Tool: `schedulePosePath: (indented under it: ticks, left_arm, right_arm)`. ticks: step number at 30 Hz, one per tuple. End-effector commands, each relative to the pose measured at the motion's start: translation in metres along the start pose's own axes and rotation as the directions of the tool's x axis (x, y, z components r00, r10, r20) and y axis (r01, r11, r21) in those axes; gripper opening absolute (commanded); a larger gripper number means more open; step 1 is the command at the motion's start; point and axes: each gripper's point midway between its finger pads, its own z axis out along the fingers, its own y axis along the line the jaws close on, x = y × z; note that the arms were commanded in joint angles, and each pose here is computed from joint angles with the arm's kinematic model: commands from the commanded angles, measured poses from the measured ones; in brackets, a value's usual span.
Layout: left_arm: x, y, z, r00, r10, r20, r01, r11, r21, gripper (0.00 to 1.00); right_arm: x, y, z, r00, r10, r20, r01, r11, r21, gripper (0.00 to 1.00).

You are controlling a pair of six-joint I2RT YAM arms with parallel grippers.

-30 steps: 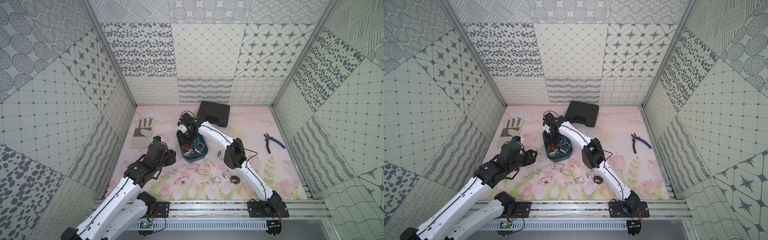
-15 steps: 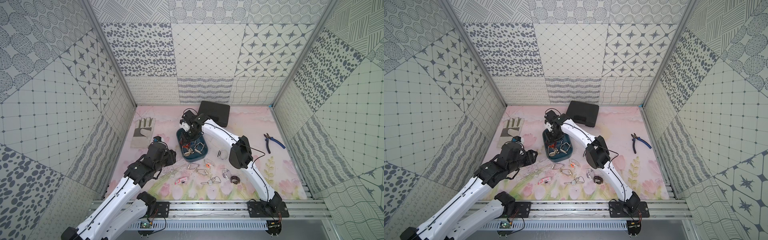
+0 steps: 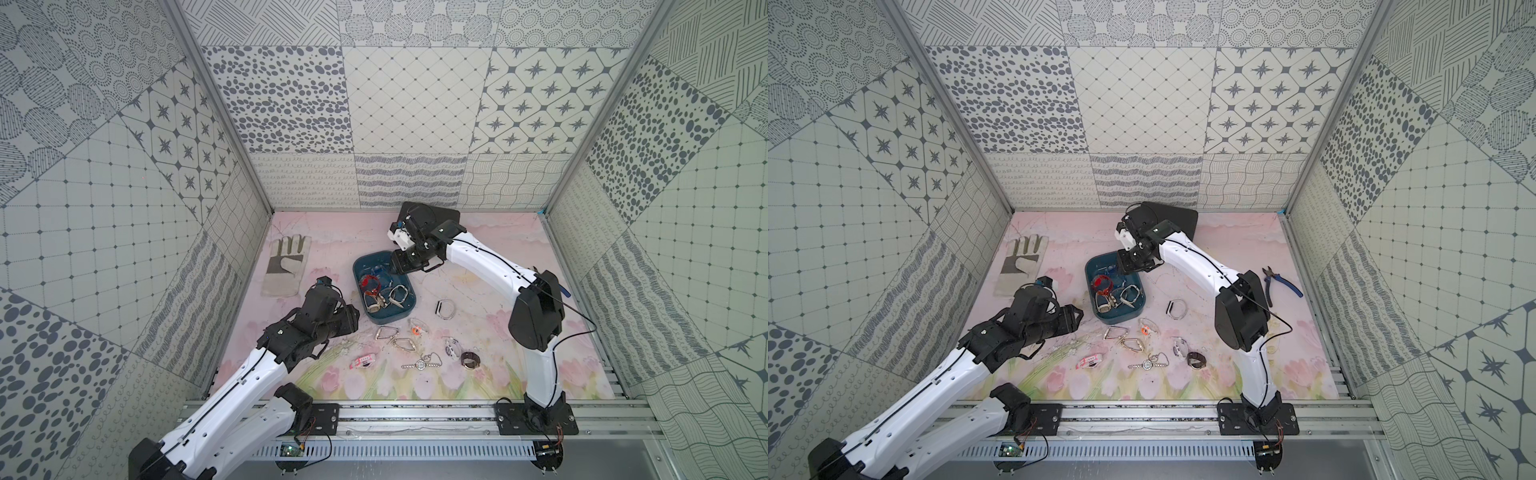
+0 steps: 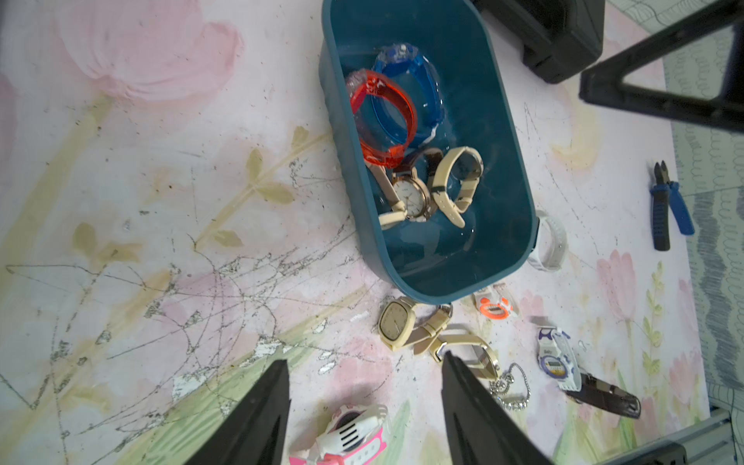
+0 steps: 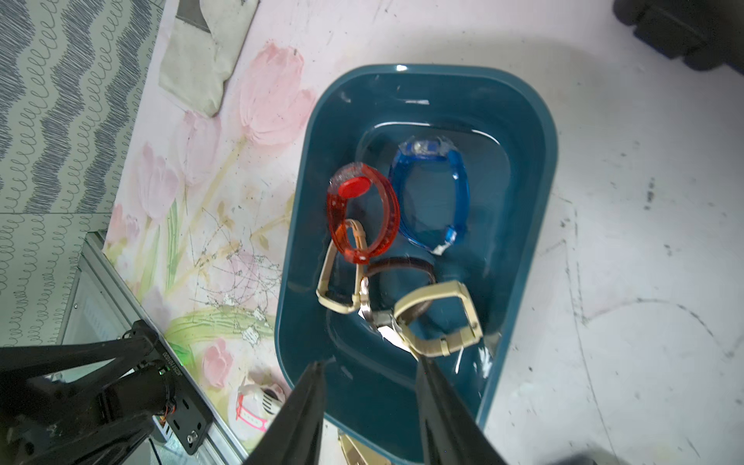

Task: Put the watch into the storage box
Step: Pick up the watch at the center of the board.

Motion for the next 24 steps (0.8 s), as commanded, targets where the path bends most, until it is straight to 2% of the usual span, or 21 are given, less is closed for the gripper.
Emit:
schedulePosePath:
  ticks: [1, 7, 12, 18, 24]
  left_arm:
    - [0.042, -0.011, 0.000, 0.992, 0.012, -0.128, -0.009, 1.000, 0.021, 0.64]
    - [0.089, -0.004, -0.003, 0.979, 0.072, -0.192, -0.080, 0.996, -0.035, 0.62]
    - [0.117, 0.004, 0.002, 0.964, 0.196, -0.179, -0.216, 0.971, -0.100, 0.59]
    - [0.122, 0.024, -0.009, 0.944, 0.298, -0.141, -0.327, 0.902, -0.282, 0.52]
    - [0.132, 0.044, -0.005, 0.946, 0.276, -0.168, -0.320, 0.874, -0.365, 0.47]
  right_arm:
    - [-0.003, -0.010, -0.022, 0.995, -0.007, 0.095, 0.006, 1.000, 0.013, 0.42]
    - [0.019, -0.031, -0.035, 0.993, 0.027, 0.117, -0.030, 0.999, 0.022, 0.42]
    - [0.027, -0.033, -0.037, 0.991, 0.034, 0.128, -0.035, 0.999, 0.010, 0.43]
    - [0.032, -0.032, -0.036, 0.991, 0.027, 0.129, -0.027, 1.000, -0.001, 0.43]
    - [0.034, -0.032, -0.036, 0.991, 0.017, 0.130, -0.016, 1.000, -0.006, 0.43]
